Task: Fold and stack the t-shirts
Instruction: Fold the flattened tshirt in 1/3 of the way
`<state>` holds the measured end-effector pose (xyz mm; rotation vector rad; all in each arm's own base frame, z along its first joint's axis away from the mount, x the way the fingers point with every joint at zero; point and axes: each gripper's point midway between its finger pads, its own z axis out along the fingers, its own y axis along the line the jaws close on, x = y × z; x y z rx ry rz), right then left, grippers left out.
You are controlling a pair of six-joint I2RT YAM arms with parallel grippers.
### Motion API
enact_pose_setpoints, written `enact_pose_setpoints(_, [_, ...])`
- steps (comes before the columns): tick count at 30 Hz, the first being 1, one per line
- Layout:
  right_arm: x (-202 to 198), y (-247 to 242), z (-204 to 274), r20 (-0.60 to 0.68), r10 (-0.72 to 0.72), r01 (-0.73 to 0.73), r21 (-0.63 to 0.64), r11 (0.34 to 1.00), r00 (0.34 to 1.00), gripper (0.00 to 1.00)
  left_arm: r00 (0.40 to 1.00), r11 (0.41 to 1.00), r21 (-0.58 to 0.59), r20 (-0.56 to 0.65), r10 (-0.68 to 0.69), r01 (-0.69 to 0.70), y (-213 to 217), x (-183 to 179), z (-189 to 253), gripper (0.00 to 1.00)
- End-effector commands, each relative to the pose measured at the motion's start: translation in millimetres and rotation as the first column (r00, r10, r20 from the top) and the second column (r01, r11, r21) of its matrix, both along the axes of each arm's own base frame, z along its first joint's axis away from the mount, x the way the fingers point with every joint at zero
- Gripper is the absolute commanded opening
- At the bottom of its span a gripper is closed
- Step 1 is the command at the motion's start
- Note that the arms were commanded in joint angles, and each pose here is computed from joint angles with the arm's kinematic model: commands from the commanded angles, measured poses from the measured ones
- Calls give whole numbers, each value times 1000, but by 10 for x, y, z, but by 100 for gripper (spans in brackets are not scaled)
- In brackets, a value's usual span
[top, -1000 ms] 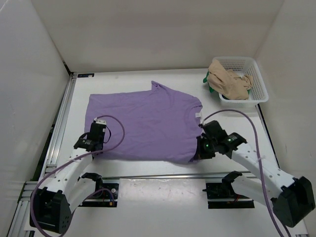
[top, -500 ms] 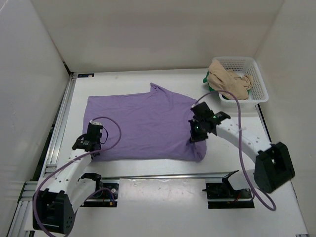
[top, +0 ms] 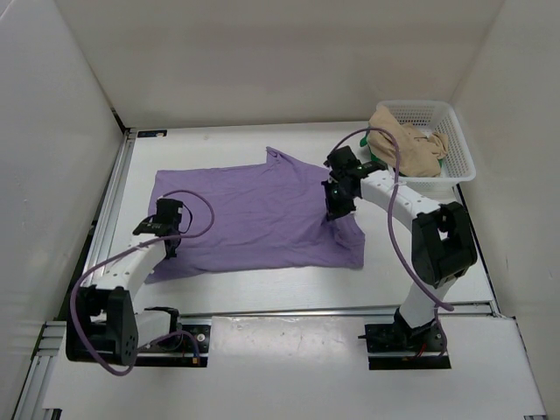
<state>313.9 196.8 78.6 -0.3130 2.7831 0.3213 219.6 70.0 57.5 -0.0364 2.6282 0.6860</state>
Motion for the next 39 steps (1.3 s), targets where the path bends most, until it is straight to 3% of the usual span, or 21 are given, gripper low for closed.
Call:
enact_pose_setpoints(1, [247,-155,187,63,-49,49,-1,999,997,0,997,999,38,70,32,-34,78,241,171,10])
enact_pose_setpoints(13, [532,-58,-26,5,-38,38,51,998,999,0,999,998,59,-35,36,-34,87,329,-37,10])
enact_pose_setpoints(23, [677,-44,-73,-14,-39,40,39,998,999,0,998,994,101,-41,54,-49,138,512,7,10])
enact_pose_setpoints(27, [739,-79,-215,-48,-52,53,14,998,997,7,996,986,147,-38,85,-79,234,578,55,10])
enact_pose_setpoints(29, [783,-98,-204,-40,-69,69,-2,998,997,13,994,982,163,-29,106,-100,295,614,93,19])
enact_pose_setpoints(30, [819,-104,-176,-26,-73,72,-6,997,997,21,991,979,163,-29,132,-125,367,620,94,35])
enact_pose_setpoints(31, [880,-122,-109,-3,-81,81,-19,997,997,46,989,976,160,-13,148,-144,414,677,140,43])
enact_pose_setpoints(34, [924,-154,-1,9,-112,112,-36,993,994,68,977,965,153,36,212,-215,604,735,312,70])
enact_pose_setpoints(37, [852,-255,230,31,-150,151,-37,988,988,77,964,964,40,36,262,-264,727,654,557,84])
enact_pose_setpoints(39, [638,-340,288,22,-183,183,-38,982,983,81,967,959,-125,-49,249,-254,589,480,514,87])
